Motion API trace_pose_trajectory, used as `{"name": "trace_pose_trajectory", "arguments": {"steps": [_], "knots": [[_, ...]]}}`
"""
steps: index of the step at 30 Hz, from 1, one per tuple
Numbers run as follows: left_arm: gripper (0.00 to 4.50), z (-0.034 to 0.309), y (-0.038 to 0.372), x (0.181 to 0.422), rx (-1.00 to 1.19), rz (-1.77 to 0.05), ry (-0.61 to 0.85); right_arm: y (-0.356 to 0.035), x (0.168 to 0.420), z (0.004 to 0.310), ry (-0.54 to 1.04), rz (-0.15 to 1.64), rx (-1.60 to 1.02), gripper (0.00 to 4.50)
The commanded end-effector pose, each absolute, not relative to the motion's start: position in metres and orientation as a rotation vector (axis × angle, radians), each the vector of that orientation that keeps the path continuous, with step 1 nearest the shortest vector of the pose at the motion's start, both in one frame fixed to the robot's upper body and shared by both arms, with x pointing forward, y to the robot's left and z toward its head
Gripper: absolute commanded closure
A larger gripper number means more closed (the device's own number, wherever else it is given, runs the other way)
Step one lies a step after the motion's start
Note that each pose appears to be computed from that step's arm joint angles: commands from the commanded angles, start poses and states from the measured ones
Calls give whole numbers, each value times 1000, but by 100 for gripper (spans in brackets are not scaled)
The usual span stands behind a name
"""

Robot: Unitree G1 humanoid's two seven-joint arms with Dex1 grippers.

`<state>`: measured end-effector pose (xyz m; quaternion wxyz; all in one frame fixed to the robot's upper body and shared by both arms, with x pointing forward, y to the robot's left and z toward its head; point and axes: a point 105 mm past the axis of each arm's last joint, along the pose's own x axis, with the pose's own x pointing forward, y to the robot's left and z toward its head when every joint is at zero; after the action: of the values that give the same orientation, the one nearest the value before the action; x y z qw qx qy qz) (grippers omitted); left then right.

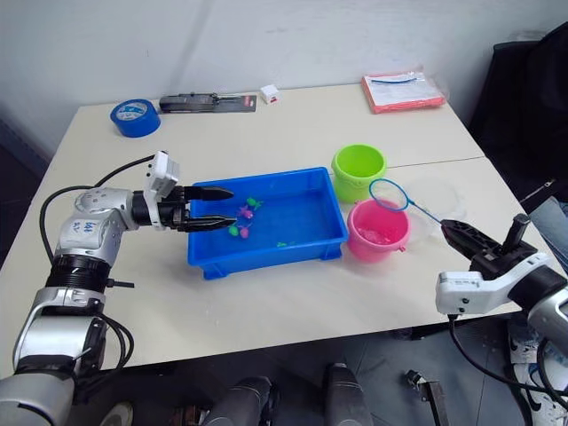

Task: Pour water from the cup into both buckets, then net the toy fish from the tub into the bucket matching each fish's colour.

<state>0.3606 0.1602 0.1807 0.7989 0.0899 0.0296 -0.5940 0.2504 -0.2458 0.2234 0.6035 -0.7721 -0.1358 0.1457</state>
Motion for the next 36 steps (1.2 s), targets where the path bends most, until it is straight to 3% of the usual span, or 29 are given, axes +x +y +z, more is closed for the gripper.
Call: {"name": "trace_pose_trajectory", "arguments": {"steps": [1, 6, 8, 13, 19, 24, 36], "knots": [[79, 194, 168, 357, 212, -1251, 15, -233, 257, 243, -376, 337, -1697, 371], [79, 198, 186, 350, 233, -1175, 18, -194, 280, 256, -383, 465, -1398, 371], [79, 200, 198, 347, 243, -1129, 22, -179, 290, 253, -312, 556, -1225, 371], [79, 202, 235, 327, 262, -997, 82, -135, 314, 233, -5, 858, -811, 371], [79, 199, 260, 297, 246, -881, 152, -102, 330, 228, 282, 995, -505, 371], [79, 199, 271, 279, 237, -804, 159, -89, 330, 226, 444, 1051, -462, 371], [79, 193, 275, 263, 211, -765, 157, -99, 345, 217, 528, 994, -533, 371]]}}
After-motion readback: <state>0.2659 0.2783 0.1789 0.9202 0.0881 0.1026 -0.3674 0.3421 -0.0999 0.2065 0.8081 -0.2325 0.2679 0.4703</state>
